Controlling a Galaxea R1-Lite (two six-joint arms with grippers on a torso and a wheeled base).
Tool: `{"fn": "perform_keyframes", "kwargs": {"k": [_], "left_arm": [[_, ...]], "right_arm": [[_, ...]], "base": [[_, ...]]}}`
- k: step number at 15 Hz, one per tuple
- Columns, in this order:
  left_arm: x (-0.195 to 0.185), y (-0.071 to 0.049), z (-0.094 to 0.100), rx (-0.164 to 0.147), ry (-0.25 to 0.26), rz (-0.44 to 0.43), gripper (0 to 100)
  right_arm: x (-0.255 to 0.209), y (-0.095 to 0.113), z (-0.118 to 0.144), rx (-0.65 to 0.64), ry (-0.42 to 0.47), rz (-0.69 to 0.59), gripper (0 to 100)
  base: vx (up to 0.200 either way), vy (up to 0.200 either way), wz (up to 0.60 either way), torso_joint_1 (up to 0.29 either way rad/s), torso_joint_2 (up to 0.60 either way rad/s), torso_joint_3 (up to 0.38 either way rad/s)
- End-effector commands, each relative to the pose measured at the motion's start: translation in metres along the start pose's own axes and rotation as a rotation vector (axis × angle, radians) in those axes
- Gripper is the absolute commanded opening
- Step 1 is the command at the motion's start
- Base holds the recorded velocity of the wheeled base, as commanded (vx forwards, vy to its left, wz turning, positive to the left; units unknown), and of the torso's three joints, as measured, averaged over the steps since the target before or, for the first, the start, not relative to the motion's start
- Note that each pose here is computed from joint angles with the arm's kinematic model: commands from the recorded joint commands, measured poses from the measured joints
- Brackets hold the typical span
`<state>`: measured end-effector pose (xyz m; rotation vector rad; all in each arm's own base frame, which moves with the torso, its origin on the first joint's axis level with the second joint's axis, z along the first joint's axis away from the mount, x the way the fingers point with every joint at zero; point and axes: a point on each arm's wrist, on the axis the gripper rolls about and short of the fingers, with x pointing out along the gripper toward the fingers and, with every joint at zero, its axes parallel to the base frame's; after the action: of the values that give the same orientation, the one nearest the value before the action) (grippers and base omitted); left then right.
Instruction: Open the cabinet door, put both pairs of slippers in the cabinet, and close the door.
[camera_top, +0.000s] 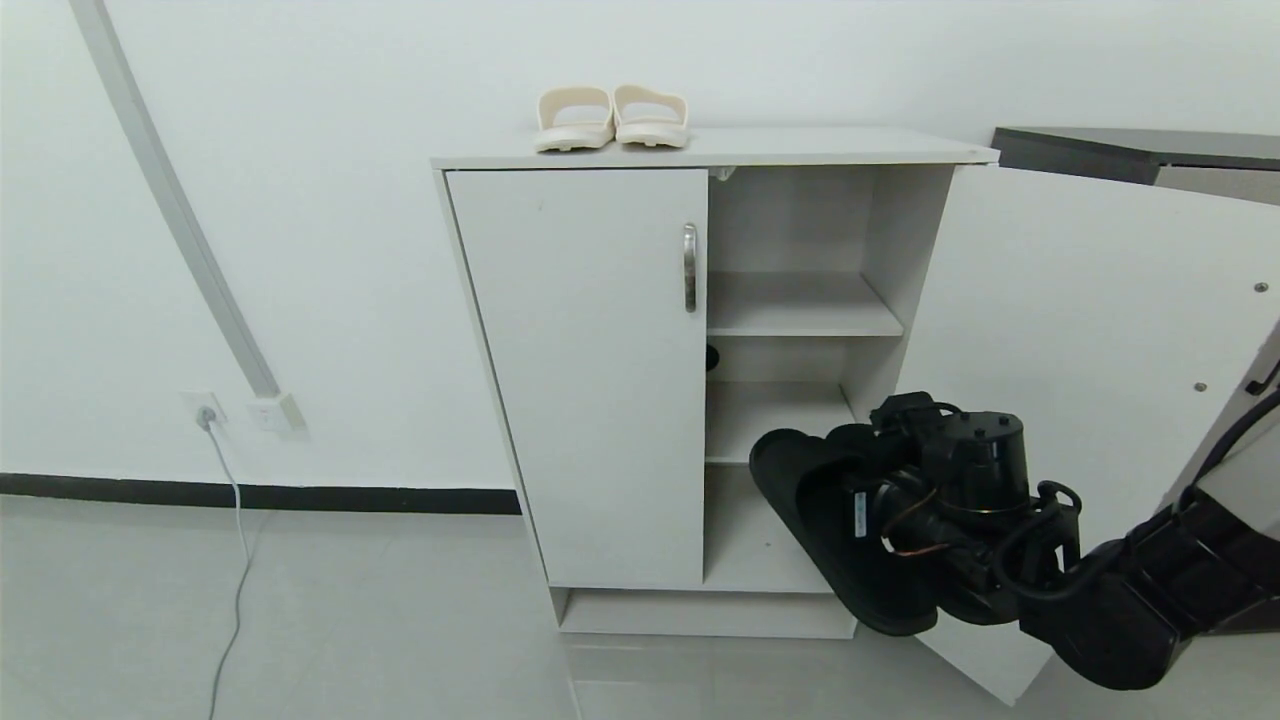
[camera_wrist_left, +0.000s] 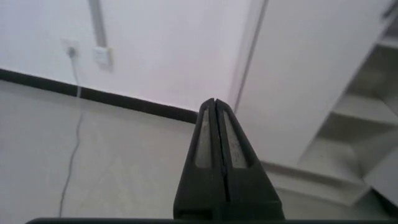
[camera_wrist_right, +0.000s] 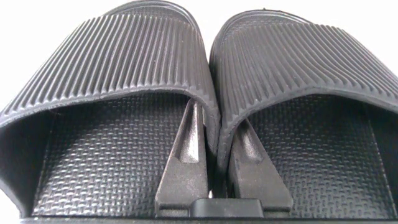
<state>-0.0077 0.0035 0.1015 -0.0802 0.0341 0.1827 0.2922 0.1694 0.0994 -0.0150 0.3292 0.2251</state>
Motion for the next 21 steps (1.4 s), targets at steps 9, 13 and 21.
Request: {"fn": "perform_keyframes", "kwargs": {"k": [9, 13, 21], "left_arm": [[-0.015, 0.0, -0.026, 0.123, -0.035, -0.245, 0], [-0.015, -0.001, -0.027, 0.128, -0.033, -0.298, 0], [-0.015, -0.001, -0.027, 0.122, -0.032, -0.297, 0]], "right_arm": [[-0.003, 0.023, -0.006, -0.017, -0.045, 0.035, 0], [-0.006, 0.035, -0.006, -0.023, -0.056, 0.053, 0], [0.028, 0.086, -0.003, 0.052, -0.148, -0.231, 0]], "base": [[0.0, 0.0, 0.0, 0.0, 0.0, 0.0], [0.0, 0.0, 0.0, 0.0, 0.0, 0.0], [0.0, 0.0, 0.0, 0.0, 0.0, 0.0]]}}
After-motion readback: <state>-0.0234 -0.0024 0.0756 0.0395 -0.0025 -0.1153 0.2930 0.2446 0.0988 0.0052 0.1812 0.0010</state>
